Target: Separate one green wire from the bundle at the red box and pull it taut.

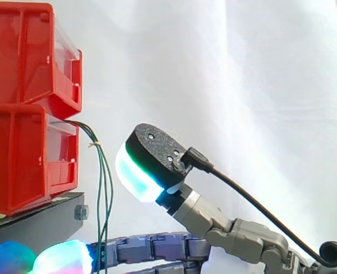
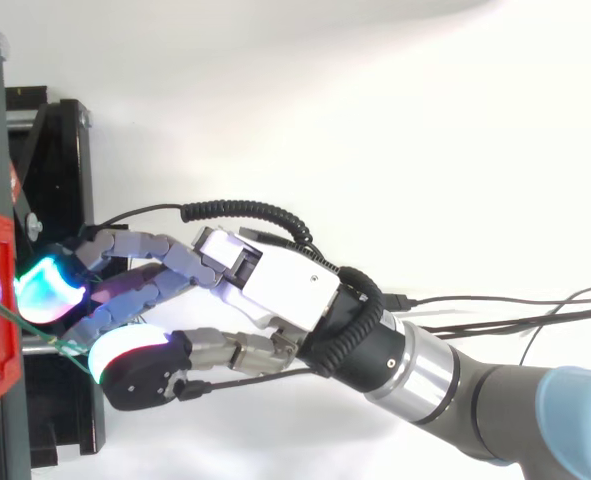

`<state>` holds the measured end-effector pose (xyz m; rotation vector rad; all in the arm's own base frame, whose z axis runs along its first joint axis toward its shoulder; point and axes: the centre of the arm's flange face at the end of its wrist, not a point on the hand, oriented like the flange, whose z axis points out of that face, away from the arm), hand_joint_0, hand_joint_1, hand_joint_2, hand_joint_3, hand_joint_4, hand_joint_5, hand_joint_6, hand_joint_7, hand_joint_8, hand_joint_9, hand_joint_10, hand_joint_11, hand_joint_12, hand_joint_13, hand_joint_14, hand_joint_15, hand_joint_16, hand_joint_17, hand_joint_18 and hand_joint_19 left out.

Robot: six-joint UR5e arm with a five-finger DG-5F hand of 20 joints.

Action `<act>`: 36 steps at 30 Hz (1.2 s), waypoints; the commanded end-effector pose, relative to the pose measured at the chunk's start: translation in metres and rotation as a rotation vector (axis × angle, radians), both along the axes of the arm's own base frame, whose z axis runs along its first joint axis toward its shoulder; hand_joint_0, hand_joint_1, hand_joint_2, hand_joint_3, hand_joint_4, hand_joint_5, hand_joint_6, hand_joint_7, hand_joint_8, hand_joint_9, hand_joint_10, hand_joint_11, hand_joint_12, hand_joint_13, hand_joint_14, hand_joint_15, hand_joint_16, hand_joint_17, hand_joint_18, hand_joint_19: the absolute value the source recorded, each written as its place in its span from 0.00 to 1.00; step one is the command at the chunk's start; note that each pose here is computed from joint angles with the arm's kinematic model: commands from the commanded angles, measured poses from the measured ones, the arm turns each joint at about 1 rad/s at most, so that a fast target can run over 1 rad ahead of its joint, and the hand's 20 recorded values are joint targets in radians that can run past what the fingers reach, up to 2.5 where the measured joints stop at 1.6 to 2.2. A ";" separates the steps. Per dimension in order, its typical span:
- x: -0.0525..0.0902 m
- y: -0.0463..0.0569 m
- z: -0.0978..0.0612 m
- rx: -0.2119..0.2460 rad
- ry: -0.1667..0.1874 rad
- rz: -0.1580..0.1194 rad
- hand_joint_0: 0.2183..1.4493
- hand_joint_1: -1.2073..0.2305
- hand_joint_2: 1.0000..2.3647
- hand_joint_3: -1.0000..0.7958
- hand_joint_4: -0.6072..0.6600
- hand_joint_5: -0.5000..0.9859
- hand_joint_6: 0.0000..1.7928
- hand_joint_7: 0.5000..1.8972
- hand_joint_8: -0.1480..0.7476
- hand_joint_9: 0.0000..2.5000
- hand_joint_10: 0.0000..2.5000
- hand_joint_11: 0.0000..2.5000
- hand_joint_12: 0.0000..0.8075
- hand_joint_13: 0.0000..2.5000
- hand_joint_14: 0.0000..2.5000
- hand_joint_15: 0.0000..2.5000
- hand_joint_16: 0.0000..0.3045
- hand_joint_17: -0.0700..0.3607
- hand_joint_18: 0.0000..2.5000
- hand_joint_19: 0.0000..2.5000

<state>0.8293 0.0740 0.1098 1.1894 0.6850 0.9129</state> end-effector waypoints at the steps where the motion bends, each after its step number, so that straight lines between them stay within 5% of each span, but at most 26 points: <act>1: -0.001 0.001 -0.001 0.006 0.002 0.003 0.17 0.55 0.00 0.28 0.58 0.15 0.28 0.13 0.60 0.41 0.00 0.12 0.58 0.40 0.00 0.10 0.22 0.51 0.29 0.11; 21: -0.011 0.002 -0.015 0.110 -0.012 0.047 0.19 0.55 0.00 0.28 0.58 0.15 0.28 0.14 0.54 0.45 0.01 0.23 0.55 0.42 0.01 0.15 0.21 0.50 0.30 0.13; 29: -0.031 -0.005 0.013 0.117 0.073 0.051 0.19 0.49 0.00 0.28 0.58 0.16 0.28 0.15 0.53 0.46 0.01 0.26 0.54 0.42 0.01 0.16 0.21 0.49 0.30 0.14; 36: -0.035 -0.005 0.035 0.111 0.072 0.046 0.22 0.43 0.00 0.28 0.59 0.17 0.28 0.21 0.51 0.47 0.01 0.29 0.52 0.43 0.01 0.17 0.20 0.47 0.31 0.15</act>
